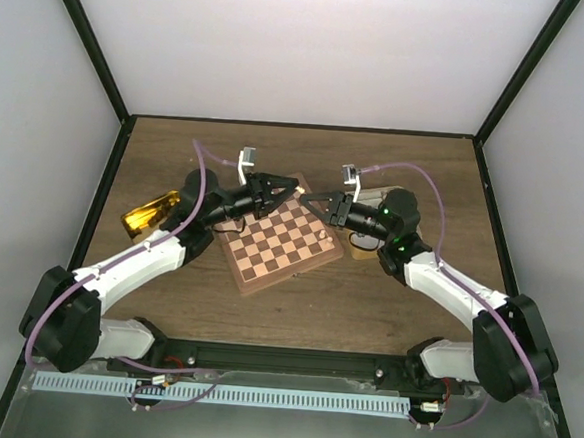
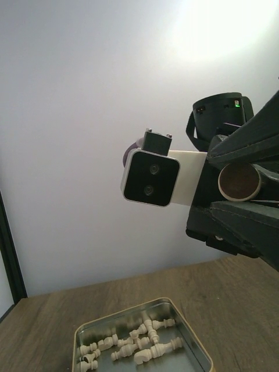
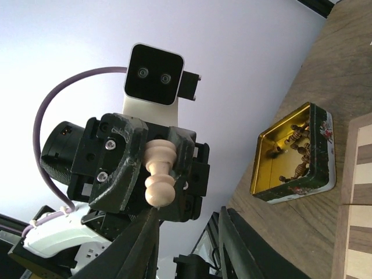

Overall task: Set up the chess pieces on the board
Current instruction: Place the chess piece on the chessboard.

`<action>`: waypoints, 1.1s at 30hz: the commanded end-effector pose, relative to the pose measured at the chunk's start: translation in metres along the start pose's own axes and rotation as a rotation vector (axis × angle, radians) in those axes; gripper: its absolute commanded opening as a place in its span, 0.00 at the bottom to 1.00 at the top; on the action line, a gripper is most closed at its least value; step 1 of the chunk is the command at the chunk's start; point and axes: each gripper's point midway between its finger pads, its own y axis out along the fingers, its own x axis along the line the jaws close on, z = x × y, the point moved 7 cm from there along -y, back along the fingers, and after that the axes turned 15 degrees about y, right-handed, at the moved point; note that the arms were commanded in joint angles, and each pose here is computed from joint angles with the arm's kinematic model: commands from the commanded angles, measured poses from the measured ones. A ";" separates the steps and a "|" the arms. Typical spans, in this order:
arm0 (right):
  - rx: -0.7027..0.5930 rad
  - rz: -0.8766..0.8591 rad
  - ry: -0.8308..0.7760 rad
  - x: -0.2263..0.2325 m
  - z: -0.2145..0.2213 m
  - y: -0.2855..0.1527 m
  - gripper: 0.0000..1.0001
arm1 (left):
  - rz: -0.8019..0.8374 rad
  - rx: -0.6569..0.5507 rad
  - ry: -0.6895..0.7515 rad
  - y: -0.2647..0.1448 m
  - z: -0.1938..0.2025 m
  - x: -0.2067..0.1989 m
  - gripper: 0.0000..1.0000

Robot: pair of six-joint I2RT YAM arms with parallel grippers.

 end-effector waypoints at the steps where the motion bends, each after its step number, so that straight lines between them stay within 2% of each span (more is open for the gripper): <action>1: -0.016 -0.070 -0.040 0.022 -0.006 0.006 0.30 | 0.024 -0.011 0.008 0.001 -0.002 -0.003 0.10; 8: -0.011 -0.092 -0.043 0.022 -0.003 0.008 0.35 | 0.014 -0.016 0.007 0.000 -0.001 0.000 0.10; 10: -0.016 -0.093 -0.038 0.022 -0.004 0.008 0.33 | 0.013 -0.016 0.009 0.000 -0.001 0.000 0.10; 14: -0.038 -0.091 -0.024 0.022 -0.007 0.009 0.22 | 0.011 -0.015 0.008 0.000 0.000 0.001 0.10; 33: -0.065 -0.069 0.038 0.019 -0.014 0.014 0.18 | -0.009 -0.018 0.003 -0.004 0.004 0.006 0.10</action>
